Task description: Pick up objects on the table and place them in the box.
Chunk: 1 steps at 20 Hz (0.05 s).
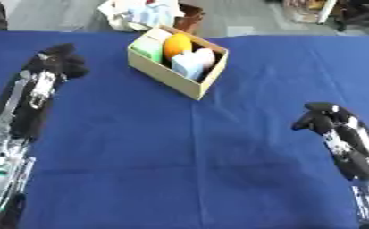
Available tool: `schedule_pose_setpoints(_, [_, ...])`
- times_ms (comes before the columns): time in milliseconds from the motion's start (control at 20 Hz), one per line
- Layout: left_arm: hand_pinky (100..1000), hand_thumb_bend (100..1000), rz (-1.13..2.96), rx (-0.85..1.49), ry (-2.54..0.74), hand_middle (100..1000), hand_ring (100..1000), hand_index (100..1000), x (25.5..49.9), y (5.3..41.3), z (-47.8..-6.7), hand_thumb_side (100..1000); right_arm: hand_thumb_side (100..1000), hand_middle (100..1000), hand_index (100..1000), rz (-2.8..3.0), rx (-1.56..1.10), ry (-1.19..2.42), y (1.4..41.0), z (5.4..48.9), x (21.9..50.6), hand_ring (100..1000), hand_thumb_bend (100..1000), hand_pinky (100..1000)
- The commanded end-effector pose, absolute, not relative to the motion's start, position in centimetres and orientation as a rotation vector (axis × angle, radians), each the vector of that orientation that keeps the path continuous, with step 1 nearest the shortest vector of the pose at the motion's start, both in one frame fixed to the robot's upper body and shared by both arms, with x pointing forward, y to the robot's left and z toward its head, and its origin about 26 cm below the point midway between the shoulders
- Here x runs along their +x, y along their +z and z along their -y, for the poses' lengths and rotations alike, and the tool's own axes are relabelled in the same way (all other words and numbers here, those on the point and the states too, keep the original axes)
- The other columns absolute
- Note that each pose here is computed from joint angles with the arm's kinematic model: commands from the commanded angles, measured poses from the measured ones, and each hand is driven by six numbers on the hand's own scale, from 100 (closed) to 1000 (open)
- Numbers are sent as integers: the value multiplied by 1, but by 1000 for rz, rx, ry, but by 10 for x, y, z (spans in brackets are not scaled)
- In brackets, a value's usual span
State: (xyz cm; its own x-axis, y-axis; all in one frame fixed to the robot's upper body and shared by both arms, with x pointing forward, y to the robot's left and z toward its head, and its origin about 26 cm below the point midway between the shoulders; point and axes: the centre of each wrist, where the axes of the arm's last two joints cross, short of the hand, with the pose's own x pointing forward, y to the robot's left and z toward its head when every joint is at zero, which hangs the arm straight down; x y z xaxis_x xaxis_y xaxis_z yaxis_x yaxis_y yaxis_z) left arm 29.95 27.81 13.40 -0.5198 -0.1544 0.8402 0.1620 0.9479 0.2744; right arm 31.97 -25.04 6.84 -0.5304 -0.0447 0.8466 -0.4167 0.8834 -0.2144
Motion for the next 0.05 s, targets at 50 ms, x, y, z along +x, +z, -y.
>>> schedule_pose_setpoints(50, [800, 100, 2071, 12, -390, 661, 690, 849, 299, 132, -281, 768, 470, 543, 757, 2111, 361, 513, 75, 245, 321, 595, 100, 628])
